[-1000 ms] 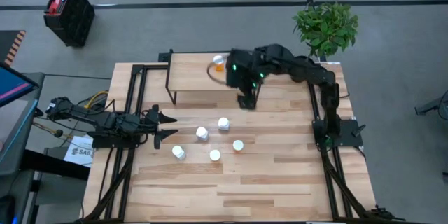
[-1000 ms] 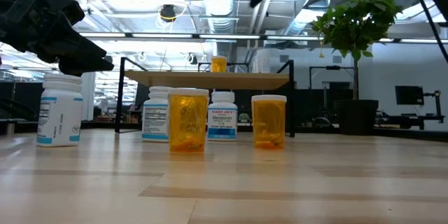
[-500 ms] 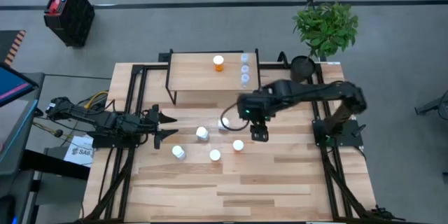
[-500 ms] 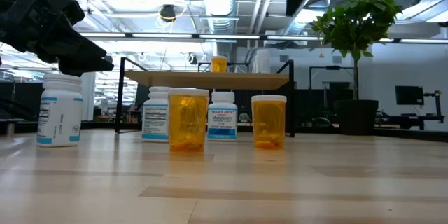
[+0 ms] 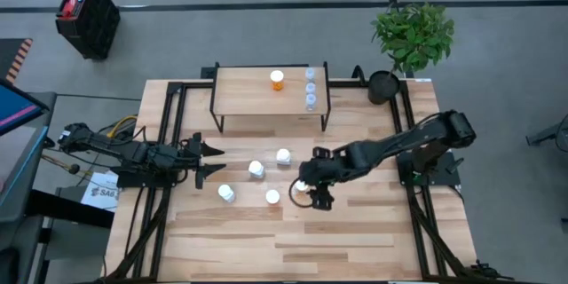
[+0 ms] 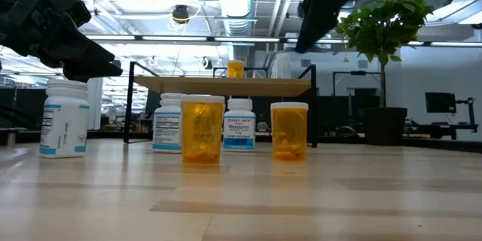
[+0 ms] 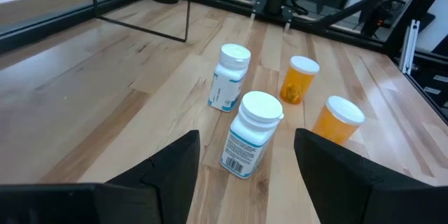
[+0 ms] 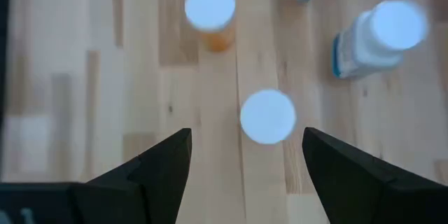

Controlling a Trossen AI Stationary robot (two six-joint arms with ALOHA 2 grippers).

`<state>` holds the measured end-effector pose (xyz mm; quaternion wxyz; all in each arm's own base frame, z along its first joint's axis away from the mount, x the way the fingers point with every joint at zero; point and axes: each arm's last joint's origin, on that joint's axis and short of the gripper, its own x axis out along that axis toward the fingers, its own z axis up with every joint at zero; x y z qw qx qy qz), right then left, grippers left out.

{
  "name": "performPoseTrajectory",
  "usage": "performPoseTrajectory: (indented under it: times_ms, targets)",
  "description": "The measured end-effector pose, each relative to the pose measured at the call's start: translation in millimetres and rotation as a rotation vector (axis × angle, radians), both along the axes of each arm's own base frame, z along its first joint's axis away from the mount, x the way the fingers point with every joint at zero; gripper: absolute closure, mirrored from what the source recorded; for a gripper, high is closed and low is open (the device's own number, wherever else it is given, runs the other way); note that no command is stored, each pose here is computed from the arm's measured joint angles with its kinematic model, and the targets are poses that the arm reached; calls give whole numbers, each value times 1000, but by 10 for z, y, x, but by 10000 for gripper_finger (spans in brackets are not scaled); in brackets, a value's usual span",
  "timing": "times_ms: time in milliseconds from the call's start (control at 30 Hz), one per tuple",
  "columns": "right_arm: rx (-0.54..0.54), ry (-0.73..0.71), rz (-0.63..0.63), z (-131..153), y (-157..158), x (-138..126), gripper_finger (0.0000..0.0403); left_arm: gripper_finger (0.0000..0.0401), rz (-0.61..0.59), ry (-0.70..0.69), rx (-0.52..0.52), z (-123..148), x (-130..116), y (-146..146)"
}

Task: Pick and place medicine bottles onto shelf by color
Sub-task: Put the right orange pill bottle aligned with the other orange pill bottle on the shelf

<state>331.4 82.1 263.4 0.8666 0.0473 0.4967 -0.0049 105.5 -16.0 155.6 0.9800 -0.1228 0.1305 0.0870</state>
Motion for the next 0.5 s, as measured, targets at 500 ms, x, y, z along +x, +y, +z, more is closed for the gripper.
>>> performPoseTrajectory:
  times_ms: [500]
  targets:
    - [-73,152,-16,-556,-196,280,112,179,0,0,0,0,0,0]
